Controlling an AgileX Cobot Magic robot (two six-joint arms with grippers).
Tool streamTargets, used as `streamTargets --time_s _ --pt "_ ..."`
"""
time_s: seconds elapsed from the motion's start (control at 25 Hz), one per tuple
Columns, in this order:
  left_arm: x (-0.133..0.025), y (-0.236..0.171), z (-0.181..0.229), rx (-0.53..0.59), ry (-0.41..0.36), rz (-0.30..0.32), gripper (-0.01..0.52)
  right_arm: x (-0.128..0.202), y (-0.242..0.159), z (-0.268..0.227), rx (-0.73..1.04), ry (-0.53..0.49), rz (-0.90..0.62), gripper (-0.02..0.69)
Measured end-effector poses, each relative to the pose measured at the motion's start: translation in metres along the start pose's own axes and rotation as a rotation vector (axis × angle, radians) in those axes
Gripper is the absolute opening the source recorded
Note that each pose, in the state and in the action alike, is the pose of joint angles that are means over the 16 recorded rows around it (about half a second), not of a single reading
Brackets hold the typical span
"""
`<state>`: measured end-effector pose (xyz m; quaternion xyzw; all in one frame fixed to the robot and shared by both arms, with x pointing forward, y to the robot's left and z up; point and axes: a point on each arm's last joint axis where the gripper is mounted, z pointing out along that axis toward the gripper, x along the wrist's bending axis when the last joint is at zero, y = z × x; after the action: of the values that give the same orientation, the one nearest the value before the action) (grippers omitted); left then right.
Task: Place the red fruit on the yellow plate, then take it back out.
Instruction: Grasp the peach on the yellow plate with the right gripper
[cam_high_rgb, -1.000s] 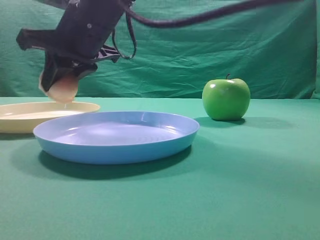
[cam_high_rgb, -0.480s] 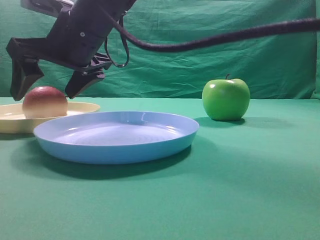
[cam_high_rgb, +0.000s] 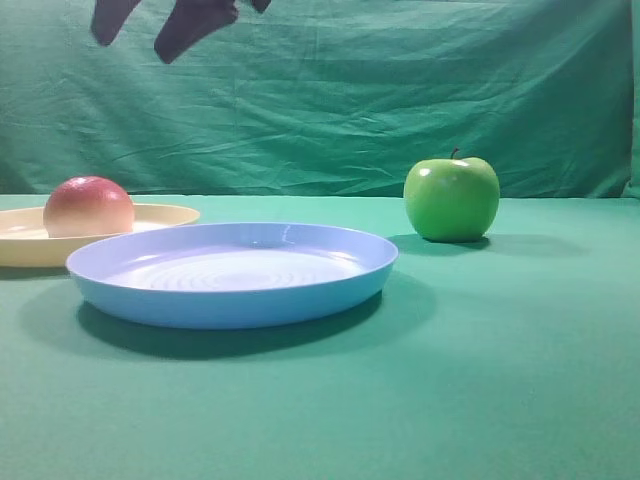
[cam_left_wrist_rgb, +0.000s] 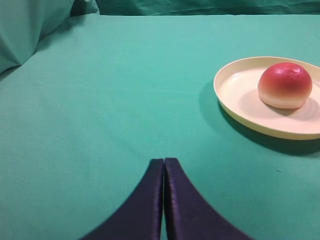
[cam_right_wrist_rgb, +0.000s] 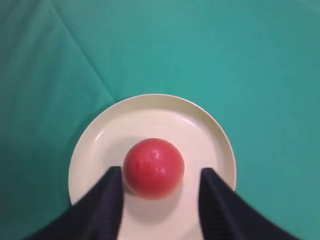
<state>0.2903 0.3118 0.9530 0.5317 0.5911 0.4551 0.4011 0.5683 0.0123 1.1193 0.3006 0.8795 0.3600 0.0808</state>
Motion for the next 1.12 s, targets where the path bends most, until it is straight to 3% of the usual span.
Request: streamTargets --time_s 0.24,1.12 --pt "0.0 0.0 0.0 0.0 0.0 0.0 0.0 0.006 -0.007 -0.055 0.005 -0.053 0.062 0.0" --pt "0.0 0.0 0.0 0.0 0.0 0.0 0.0 0.038 -0.113 -0.192 0.058 -0.149 0.193 0.0"
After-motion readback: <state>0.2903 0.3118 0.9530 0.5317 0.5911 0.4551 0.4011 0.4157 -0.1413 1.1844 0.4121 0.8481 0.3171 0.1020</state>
